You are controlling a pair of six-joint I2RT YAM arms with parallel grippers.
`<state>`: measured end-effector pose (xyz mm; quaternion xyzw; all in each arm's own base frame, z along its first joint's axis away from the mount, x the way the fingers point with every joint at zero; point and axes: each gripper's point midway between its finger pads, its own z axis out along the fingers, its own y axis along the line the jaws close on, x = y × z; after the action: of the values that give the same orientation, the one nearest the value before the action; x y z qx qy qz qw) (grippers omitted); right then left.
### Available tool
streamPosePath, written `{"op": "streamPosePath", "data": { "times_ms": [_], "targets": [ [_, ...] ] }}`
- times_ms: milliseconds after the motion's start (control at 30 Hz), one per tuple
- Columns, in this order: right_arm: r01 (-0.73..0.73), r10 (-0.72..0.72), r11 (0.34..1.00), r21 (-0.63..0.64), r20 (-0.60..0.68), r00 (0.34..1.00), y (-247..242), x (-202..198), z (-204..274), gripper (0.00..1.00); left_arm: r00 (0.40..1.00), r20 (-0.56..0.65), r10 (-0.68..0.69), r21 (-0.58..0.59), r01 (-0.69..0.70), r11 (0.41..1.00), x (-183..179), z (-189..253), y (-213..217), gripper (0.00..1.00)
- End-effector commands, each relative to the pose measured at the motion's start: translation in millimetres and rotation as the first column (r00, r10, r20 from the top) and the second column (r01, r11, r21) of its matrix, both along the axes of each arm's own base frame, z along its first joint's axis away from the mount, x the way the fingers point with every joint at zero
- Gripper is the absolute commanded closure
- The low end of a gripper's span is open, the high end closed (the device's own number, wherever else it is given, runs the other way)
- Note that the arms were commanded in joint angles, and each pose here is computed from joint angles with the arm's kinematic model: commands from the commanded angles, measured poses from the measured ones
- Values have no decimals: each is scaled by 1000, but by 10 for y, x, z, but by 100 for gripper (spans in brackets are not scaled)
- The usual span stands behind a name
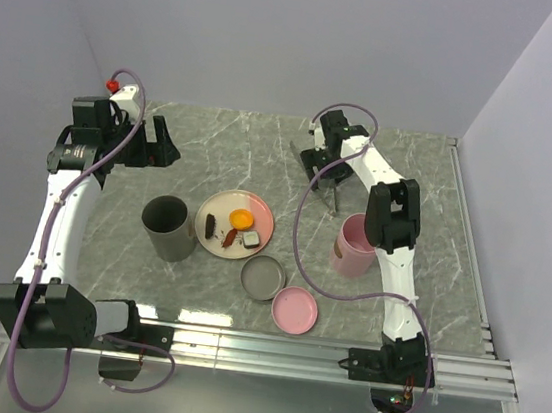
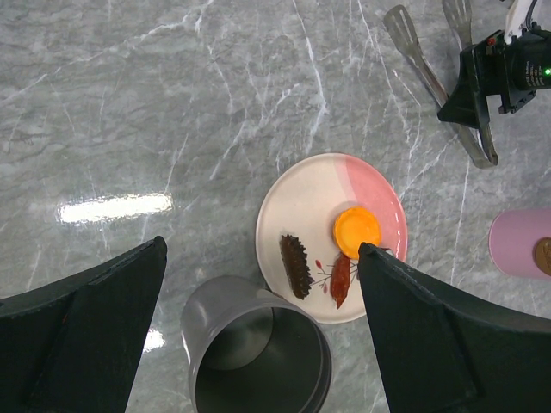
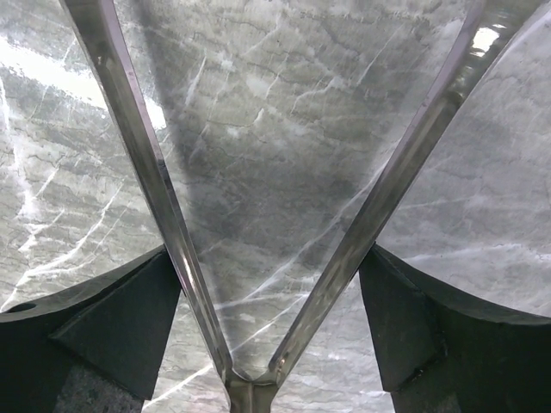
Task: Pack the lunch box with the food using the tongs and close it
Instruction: Pick up the clamp at the center of the board.
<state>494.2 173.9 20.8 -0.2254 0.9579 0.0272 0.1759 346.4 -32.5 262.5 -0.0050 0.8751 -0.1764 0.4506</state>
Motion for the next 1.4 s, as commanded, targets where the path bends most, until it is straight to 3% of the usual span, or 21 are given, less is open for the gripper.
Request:
{"op": "streamPosePath", "data": {
  "times_ms": [0, 233, 967, 1267, 1333, 1367],
  "targets": [
    [15, -15, 1000, -4, 48, 999, 33, 130, 23, 14, 999, 35, -13, -21, 14, 1000, 11, 105, -37, 1],
    [19, -22, 999, 34, 82, 996, 73, 122, 256, 26, 999, 32, -13, -21, 14, 1000, 18, 116, -36, 0],
    [-105, 43, 966, 237, 253, 967, 264, -210, 1838, 28, 995, 73, -73, -34, 76, 997, -99, 226, -136, 1],
    [-302, 203, 863, 404, 269, 941, 501, -842, 2361, 29, 967, 170, -191, -72, 206, 976, -220, 466, -354, 1],
    [-334, 236, 836, 436, 265, 935, 545, -980, 2425, 29, 935, 236, -265, -65, 287, 956, -298, 561, -465, 1],
    [-368, 265, 802, 471, 271, 925, 610, -1092, 2525, 29, 886, 312, -342, -53, 376, 925, -412, 669, -592, 1]
  ]
}}
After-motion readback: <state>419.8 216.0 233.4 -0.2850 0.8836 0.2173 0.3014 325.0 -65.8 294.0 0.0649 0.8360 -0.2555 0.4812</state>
